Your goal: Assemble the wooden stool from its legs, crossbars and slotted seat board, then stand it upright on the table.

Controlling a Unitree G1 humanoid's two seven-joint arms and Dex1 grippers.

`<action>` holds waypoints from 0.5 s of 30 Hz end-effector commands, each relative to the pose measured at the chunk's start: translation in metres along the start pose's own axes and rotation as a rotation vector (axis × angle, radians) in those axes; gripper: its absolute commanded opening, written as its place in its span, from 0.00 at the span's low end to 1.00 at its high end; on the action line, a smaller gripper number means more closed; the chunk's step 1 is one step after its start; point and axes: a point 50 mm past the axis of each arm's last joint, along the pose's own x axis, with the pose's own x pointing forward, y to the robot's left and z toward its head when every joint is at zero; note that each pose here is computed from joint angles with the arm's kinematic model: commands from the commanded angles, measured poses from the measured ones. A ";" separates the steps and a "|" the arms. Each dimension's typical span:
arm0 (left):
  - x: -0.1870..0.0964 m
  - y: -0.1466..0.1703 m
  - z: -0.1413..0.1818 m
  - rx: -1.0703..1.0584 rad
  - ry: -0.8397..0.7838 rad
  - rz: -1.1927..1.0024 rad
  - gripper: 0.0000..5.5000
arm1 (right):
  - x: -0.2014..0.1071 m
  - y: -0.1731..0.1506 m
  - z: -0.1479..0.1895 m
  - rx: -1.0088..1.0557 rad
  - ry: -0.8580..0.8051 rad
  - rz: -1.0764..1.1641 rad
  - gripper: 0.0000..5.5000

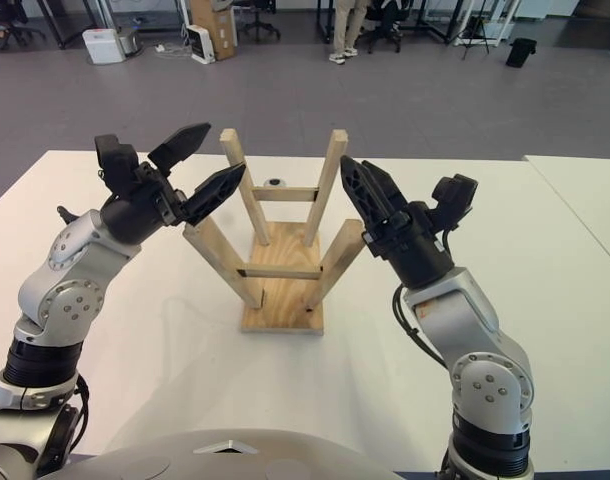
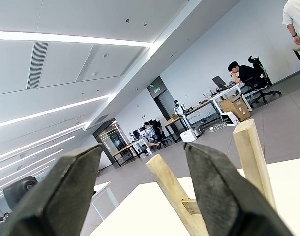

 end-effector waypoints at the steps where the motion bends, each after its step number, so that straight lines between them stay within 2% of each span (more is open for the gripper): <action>1: -0.013 -0.049 -0.105 -0.268 0.479 -0.140 0.97 | 0.009 -0.002 -0.043 0.050 0.240 0.008 0.57; 3: -0.016 -0.040 -0.098 -0.232 0.477 -0.124 0.97 | 0.008 -0.003 -0.036 0.027 0.228 0.004 0.57; 5: -0.015 -0.024 -0.078 -0.180 0.439 -0.105 0.97 | 0.011 -0.003 -0.022 -0.016 0.198 0.014 0.57; 7: -0.007 -0.010 -0.046 -0.143 0.343 -0.095 0.97 | 0.015 -0.001 -0.004 -0.072 0.158 0.030 0.57; 11: 0.010 0.007 0.041 -0.173 0.090 -0.152 0.97 | 0.027 0.009 0.029 -0.150 0.066 0.049 0.57; 15: 0.029 0.013 0.090 -0.216 -0.116 -0.148 0.97 | 0.038 0.025 0.056 -0.170 -0.019 0.105 0.57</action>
